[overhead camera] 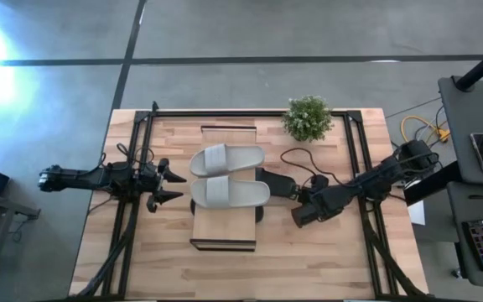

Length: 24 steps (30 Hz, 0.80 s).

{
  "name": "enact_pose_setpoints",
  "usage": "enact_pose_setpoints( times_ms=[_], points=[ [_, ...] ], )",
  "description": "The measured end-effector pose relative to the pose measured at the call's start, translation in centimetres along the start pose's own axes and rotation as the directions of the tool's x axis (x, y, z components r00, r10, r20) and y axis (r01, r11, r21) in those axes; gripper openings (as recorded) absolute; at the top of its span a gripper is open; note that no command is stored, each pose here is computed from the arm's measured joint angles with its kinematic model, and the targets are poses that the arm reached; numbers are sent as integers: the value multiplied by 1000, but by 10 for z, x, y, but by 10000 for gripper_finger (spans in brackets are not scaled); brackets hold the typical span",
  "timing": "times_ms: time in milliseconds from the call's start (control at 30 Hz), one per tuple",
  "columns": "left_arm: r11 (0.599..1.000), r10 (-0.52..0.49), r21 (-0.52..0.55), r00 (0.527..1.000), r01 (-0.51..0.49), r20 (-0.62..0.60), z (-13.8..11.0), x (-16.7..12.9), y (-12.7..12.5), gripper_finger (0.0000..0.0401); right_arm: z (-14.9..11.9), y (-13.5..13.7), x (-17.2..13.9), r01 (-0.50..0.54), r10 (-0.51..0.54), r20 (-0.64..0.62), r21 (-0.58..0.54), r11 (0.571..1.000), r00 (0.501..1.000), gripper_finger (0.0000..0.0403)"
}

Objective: Pick and place slides into the shelf
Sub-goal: Move the black slide under the shelf

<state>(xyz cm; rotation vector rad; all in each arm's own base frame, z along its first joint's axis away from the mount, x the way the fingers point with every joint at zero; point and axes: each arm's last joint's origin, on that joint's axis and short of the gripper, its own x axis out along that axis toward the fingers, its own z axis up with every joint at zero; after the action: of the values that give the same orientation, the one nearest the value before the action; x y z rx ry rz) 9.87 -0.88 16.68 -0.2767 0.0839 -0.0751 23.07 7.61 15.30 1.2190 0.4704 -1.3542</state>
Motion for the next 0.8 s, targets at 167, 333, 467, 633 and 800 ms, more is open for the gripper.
enact_pose_setpoints(
  times_ms=[167,333,467,633,800],
  points=[
    [1000,0,0,1000,0,0,0,0,0,233,3,3,3,8,-8,-1,26,1000,1000,11],
    [1000,0,0,1000,0,0,0,0,0,233,16,4,15,47,-50,35,64,997,998,11],
    [1000,0,0,1000,0,-1,0,0,0,233,24,7,23,63,-67,47,95,993,997,11],
    [1000,0,0,1000,0,-1,0,0,0,233,29,19,30,18,-21,23,97,995,1000,11],
    [1000,0,0,1000,0,0,0,0,0,233,36,33,37,-47,46,3,88,995,999,11]
  ],
)
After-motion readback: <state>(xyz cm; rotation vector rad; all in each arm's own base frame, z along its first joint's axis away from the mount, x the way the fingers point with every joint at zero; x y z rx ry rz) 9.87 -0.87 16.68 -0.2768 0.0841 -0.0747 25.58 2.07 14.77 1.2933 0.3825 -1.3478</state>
